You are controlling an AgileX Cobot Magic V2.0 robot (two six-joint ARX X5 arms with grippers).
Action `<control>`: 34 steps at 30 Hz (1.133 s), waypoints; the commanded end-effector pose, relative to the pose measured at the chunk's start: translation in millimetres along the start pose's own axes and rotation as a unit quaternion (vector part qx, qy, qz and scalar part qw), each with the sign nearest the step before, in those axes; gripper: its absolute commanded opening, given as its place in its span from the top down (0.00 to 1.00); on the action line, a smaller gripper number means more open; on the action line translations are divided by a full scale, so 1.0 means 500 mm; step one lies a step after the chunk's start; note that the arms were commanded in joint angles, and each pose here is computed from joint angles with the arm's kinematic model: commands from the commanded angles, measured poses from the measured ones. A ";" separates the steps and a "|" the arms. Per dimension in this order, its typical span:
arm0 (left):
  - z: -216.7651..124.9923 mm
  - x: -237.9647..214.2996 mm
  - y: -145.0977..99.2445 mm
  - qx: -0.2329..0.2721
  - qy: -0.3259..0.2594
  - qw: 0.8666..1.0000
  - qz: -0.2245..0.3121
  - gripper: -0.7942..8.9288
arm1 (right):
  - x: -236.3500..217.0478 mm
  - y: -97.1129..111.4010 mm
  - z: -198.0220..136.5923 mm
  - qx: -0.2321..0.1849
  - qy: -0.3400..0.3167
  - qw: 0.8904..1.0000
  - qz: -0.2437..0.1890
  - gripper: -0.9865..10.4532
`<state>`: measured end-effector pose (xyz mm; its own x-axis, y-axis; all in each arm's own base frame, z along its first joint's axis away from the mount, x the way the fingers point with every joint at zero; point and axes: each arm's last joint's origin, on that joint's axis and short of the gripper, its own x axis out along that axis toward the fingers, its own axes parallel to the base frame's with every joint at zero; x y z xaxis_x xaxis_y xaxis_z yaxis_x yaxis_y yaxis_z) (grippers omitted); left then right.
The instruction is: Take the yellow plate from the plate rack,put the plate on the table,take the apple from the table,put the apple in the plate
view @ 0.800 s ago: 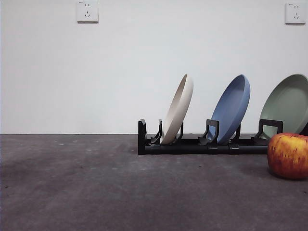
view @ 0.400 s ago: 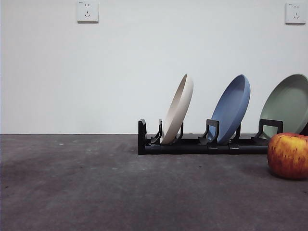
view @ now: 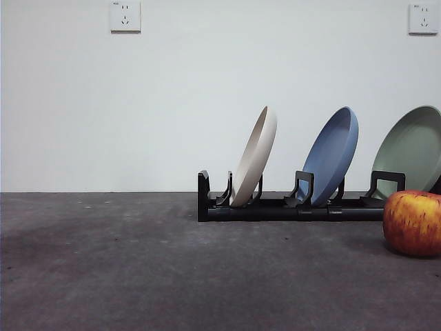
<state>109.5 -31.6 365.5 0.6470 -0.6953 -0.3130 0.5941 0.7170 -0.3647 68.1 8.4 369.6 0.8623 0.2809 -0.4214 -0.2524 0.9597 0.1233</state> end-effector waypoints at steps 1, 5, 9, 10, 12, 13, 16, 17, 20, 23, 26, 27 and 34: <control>0.005 0.017 0.008 0.010 0.012 1.000 -0.009 0.24 | -0.001 0.001 0.002 -0.002 -0.003 1.000 0.003 0.38; 0.015 0.046 0.020 0.015 0.019 1.000 -0.018 0.24 | -0.001 0.001 0.002 -0.002 -0.002 1.000 0.005 0.38; 0.029 0.080 0.029 0.028 0.016 0.999 -0.035 0.24 | -0.001 0.004 0.001 -0.002 -0.001 1.000 0.031 0.38; 0.032 0.090 0.031 0.031 0.016 0.999 -0.040 0.24 | -0.001 0.006 0.001 -0.002 -0.001 0.999 0.047 0.38; 0.037 0.113 0.036 0.035 0.020 0.998 -0.050 0.24 | 0.000 0.010 0.003 -0.001 -0.001 0.996 0.084 0.38; 0.039 0.127 0.039 0.036 0.022 0.998 -0.056 0.24 | 0.002 0.010 0.004 0.002 0.000 0.996 0.093 0.38; 0.044 0.164 0.045 0.040 0.031 0.996 -0.070 0.24 | 0.008 0.009 0.006 0.004 0.006 0.995 0.103 0.38; 0.048 0.178 0.047 0.040 0.036 0.996 -0.075 0.24 | 0.010 0.009 0.008 0.005 0.008 0.994 0.108 0.38; 0.066 0.220 0.051 0.041 0.053 0.994 -0.086 0.24 | 0.016 0.009 0.012 0.008 0.014 0.993 0.119 0.38; 0.093 0.265 0.053 0.050 0.066 0.992 -0.096 0.24 | 0.022 0.009 0.019 0.010 0.018 0.991 0.136 0.38; 0.120 0.314 0.054 0.054 0.077 0.990 -0.107 0.24 | 0.024 0.012 0.027 0.010 0.020 0.987 0.160 0.38; 0.127 0.329 0.056 0.056 0.080 0.989 -0.109 0.24 | 0.024 0.012 0.030 0.009 0.020 0.986 0.165 0.38; 0.160 0.455 0.076 0.055 0.106 0.985 -0.122 0.24 | 0.024 0.022 0.063 0.000 0.021 0.980 0.198 0.38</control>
<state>311.3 -153.6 354.4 0.3822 -0.8310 -0.4041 0.7650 0.5298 -0.3661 89.8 21.8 391.8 0.6804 0.6238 -0.3847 -0.5567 0.7813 0.2822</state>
